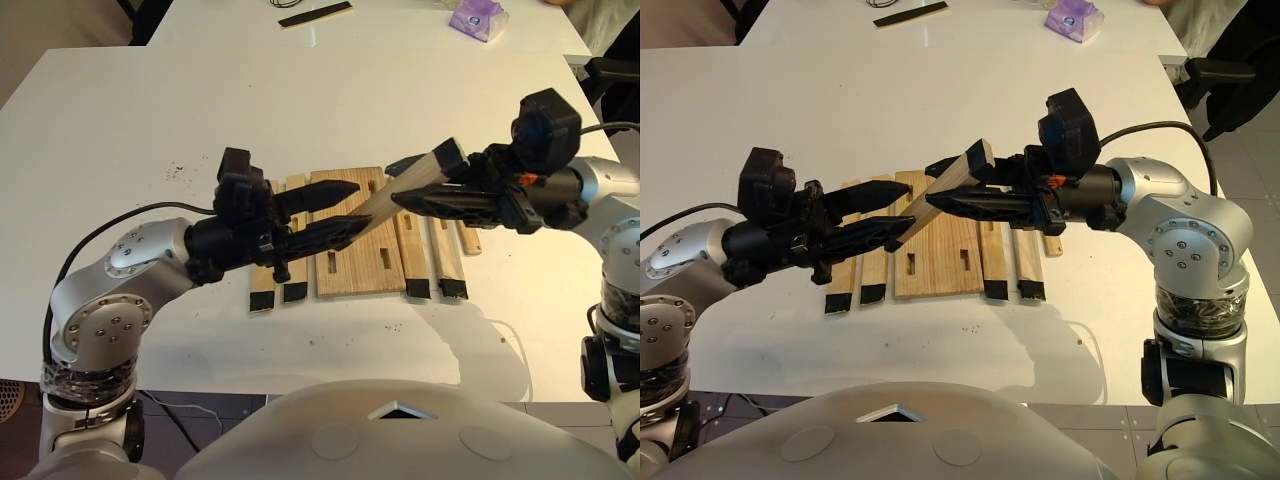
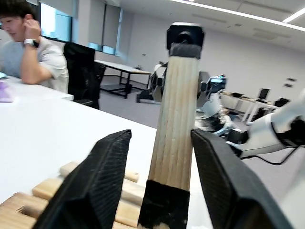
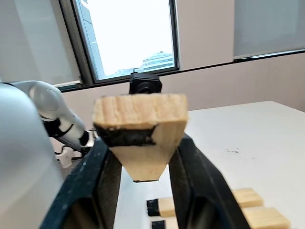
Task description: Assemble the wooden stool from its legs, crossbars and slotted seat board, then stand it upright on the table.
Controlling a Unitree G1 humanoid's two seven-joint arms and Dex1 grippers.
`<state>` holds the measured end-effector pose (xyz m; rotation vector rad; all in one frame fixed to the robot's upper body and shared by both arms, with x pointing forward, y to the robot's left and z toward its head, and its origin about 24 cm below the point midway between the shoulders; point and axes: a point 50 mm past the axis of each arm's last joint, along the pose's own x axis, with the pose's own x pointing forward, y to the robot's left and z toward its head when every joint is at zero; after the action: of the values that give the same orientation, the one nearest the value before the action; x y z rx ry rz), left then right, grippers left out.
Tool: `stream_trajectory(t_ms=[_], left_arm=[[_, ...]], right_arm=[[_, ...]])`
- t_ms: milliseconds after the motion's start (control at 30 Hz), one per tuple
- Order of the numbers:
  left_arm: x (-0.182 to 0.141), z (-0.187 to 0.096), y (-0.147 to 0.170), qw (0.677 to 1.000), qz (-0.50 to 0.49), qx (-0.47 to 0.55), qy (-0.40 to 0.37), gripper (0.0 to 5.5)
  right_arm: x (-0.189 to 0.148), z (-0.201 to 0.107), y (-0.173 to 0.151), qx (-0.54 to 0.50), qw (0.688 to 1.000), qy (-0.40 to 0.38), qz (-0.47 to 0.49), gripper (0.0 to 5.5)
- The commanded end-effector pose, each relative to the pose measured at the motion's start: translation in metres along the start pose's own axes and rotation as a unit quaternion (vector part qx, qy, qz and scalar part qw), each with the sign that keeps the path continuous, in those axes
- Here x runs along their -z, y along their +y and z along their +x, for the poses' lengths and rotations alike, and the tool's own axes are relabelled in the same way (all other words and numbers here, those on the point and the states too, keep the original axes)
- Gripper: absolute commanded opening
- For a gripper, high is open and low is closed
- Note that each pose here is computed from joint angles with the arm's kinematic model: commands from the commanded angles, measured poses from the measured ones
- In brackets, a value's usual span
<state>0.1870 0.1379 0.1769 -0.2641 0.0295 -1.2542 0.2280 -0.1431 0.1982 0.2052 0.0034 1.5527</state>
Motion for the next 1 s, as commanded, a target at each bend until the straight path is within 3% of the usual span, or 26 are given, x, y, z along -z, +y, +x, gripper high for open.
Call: stream_trajectory(t_ms=[33, 233, 433, 1000], left_arm=[[0.008, -0.016, 0.016, 0.994, 0.034, -0.101, 0.028, 2.48], [0.029, -0.027, 0.021, 0.984, 0.042, -0.164, 0.052, 2.48], [0.048, -0.027, 0.02, 0.981, 0.046, -0.175, 0.073, 2.48], [0.055, -0.028, 0.016, 0.98, 0.046, -0.178, 0.079, 2.48]], right_arm=[[0.002, -0.021, -0.033, 0.109, 0.989, 0.067, -0.071, 1.3], [0.03, -0.076, -0.059, 0.158, 0.947, 0.238, -0.149, 1.3], [0.047, -0.102, -0.064, 0.144, 0.933, 0.297, -0.145, 1.3], [0.07, -0.12, -0.04, 0.089, 0.928, 0.348, -0.096, 1.3]])
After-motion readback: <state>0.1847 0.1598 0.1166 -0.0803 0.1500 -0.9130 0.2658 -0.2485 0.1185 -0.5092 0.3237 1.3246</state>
